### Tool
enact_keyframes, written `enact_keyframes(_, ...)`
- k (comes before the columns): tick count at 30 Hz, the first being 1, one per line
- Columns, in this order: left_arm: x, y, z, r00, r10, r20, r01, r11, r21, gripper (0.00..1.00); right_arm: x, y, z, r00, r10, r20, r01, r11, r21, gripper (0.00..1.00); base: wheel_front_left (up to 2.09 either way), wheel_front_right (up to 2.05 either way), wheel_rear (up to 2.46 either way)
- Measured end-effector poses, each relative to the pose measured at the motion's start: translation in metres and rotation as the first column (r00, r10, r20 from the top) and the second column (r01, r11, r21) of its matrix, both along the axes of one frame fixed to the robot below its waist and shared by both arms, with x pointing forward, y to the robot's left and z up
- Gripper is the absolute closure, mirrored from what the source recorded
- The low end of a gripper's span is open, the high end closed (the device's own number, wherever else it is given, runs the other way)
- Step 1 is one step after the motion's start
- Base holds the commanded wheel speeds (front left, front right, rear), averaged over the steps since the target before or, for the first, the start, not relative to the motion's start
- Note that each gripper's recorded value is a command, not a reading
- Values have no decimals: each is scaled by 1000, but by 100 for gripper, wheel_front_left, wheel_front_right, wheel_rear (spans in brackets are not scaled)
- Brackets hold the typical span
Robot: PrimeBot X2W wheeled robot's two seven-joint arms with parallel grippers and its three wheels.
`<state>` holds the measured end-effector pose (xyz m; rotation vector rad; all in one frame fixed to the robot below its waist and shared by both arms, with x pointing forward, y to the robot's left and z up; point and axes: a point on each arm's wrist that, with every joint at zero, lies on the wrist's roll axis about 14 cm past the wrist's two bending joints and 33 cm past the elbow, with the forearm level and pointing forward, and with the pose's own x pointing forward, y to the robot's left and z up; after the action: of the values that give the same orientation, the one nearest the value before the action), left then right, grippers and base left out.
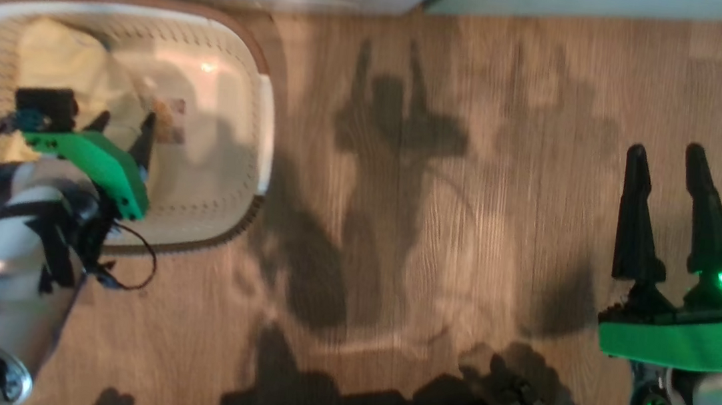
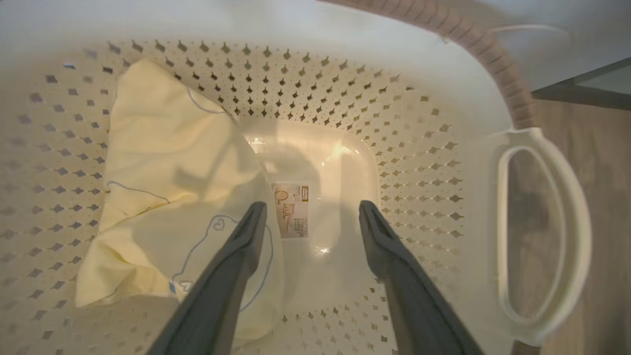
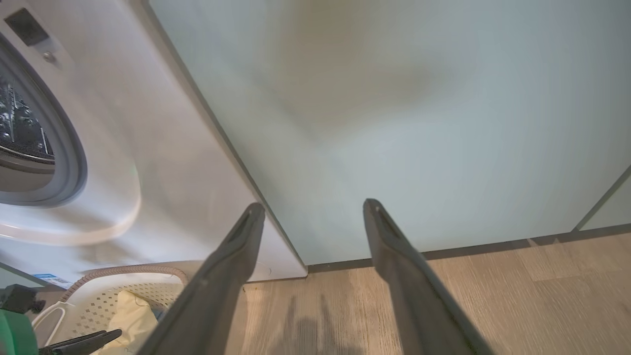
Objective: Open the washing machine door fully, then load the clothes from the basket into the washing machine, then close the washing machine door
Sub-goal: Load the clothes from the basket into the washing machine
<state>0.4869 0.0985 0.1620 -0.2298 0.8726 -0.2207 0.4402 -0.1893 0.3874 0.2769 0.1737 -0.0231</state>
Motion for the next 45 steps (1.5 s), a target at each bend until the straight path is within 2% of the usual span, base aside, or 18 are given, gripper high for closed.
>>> enact_keyframes(7,-13,4,-63,988,-18,-154,25,999,38,0,1,-5,-31,997,-15,-72,15,1000,5,0,0,0,0)
enact_keyframes(13,-27,1,-97,967,-20,-254,35,998,54,0,-2,-8,-44,994,-26,-110,27,1000,8,0,0,0,0)
enact_keyframes(14,-29,1,-101,963,-21,-270,38,998,58,5,-2,-9,-45,993,-29,-115,30,1000,9,0,0,0,0)
enact_keyframes(15,-30,1,-105,959,-20,-284,41,997,65,5,-3,-10,-46,992,-31,-119,33,999,8,0,0,0,0)
enact_keyframes(16,-32,1,-108,956,-20,-294,43,997,70,17,-3,-11,-47,992,-33,-123,34,999,4,0,0,0,0)
enact_keyframes(17,-33,1,-112,953,-20,-303,45,996,77,21,-4,-11,-48,992,-34,-125,35,999,4,0,0,0,0)
enact_keyframes(18,-34,1,-115,950,-22,-312,50,995,81,29,-4,-12,-49,991,-37,-128,38,999,5,0,0,0,0)
enact_keyframes(20,-40,3,-122,940,-25,-339,68,991,113,67,-6,-14,-50,990,-44,-135,44,999,-3,0,0,0,0)
enact_keyframes(21,-41,4,-123,939,-27,-342,74,989,125,95,-6,-15,-50,990,-44,-136,44,999,-4,0,0,0,0)
enact_keyframes(22,-42,5,-124,939,-28,-343,78,988,132,100,-6,-15,-50,990,-45,-135,44,999,-4,0,0,0,0)
enact_keyframes(32,-40,12,-121,947,-48,-317,106,980,169,100,-3,-13,-49,991,-41,-127,43,999,10,0,0,0,0)
enact_keyframes(39,-12,24,-88,986,-48,-159,79,977,196,100,4,-10,-35,996,-30,-79,32,999,14,0,0,0,0)
enact_keyframes(45,9,35,-51,999,-18,-36,25,981,193,100,12,-6,-22,999,-16,-28,16,1000,10,0,0,0,0)
